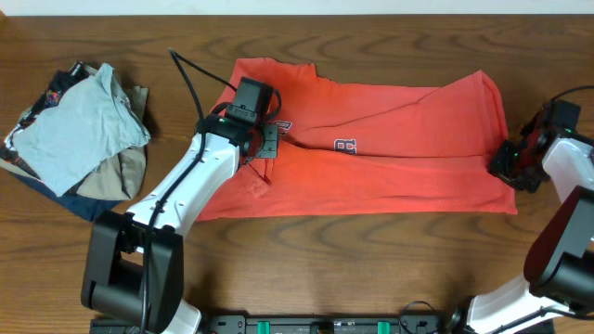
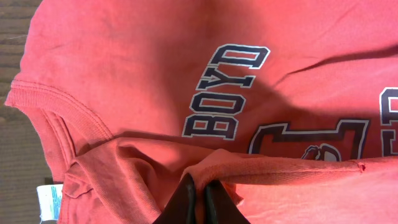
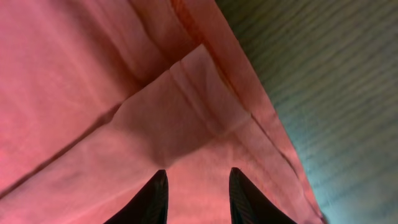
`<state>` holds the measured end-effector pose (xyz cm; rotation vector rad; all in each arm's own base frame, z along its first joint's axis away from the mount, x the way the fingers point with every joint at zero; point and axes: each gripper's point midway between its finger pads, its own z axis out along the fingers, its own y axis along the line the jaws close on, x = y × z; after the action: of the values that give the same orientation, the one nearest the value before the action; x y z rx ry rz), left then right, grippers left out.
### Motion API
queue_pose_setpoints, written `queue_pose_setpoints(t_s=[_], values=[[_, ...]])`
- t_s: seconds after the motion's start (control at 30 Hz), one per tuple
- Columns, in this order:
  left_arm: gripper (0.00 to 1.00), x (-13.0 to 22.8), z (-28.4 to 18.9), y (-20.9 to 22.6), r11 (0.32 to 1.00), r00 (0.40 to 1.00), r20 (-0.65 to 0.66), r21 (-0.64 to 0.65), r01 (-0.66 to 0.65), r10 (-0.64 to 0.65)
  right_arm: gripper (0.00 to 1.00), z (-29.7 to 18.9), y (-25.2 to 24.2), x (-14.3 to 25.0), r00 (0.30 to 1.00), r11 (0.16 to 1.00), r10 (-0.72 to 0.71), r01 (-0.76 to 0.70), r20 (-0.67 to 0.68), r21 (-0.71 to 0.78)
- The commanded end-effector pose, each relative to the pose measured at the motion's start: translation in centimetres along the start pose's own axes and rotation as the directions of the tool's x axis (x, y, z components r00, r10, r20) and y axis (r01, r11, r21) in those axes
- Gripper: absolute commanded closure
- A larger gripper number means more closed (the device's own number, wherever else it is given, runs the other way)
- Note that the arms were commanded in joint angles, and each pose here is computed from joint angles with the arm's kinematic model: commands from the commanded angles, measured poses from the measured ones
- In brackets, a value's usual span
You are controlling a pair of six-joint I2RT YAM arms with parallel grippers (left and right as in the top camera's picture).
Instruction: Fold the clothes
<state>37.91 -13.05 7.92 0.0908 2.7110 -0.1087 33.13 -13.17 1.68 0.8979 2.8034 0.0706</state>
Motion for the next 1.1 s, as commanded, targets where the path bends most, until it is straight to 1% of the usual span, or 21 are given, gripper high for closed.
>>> queue_pose_setpoints(t_s=[0.0,0.17,0.33,0.4,0.5,0.7,0.73,0.8,0.83,0.93,1.07], values=[[0.93,-0.5,-0.3,0.2,1.0,1.0,0.019,-0.011,0.017,-0.016,0.71,0.9,-0.1,-0.2,1.0,1.0,-0.019,0.019,0.004,0.02],[0.93,-0.5,-0.3,0.2,1.0,1.0,0.018,-0.011,0.016,-0.016,0.73,0.9,0.1,-1.5,0.998,1.0,-0.011,0.01,0.058,0.013],[0.93,-0.5,-0.3,0.2,1.0,1.0,0.017,-0.012,0.016,-0.016,0.84,1.0,-0.1,-1.8,0.998,1.0,0.001,-0.003,0.068,0.026],[0.93,-0.5,-0.3,0.2,1.0,1.0,0.017,-0.012,0.016,-0.016,0.92,1.0,-0.1,-1.8,0.998,1.0,0.003,-0.006,0.07,0.031],[0.93,-0.5,-0.3,0.2,1.0,1.0,0.016,-0.012,0.016,-0.016,0.99,1.0,-0.1,-1.9,0.997,1.0,0.002,-0.005,0.076,0.031],[0.93,-0.3,-0.3,0.3,1.0,1.0,0.008,-0.014,0.016,-0.016,0.99,1.0,-0.2,-1.8,0.998,0.999,0.003,-0.005,0.07,0.034],[0.93,-0.2,-0.3,0.3,1.0,1.0,0.006,-0.015,0.016,-0.016,0.98,1.0,-0.2,-1.6,0.998,0.999,0.003,-0.006,0.061,0.036],[0.93,-0.2,-0.3,0.3,1.0,1.0,0.003,-0.016,0.015,-0.015,0.76,1.0,-0.4,-1.1,0.999,0.999,0.005,-0.007,0.043,0.041],[0.93,-0.1,-0.3,0.3,1.0,1.0,0.002,-0.016,0.015,-0.015,0.68,1.0,-0.4,-1.0,0.999,0.999,0.005,-0.007,0.039,0.042],[0.93,-0.1,-0.3,0.3,1.0,1.0,0.002,-0.016,0.015,-0.015,0.67,1.0,-0.5,-1.1,0.999,0.999,0.011,-0.013,0.043,0.049],[0.93,-0.1,-0.3,0.4,1.0,1.0,0.001,-0.017,0.015,-0.015,0.66,1.0,-0.8,-1.5,0.996,0.996,0.058,-0.062,0.065,0.06]])
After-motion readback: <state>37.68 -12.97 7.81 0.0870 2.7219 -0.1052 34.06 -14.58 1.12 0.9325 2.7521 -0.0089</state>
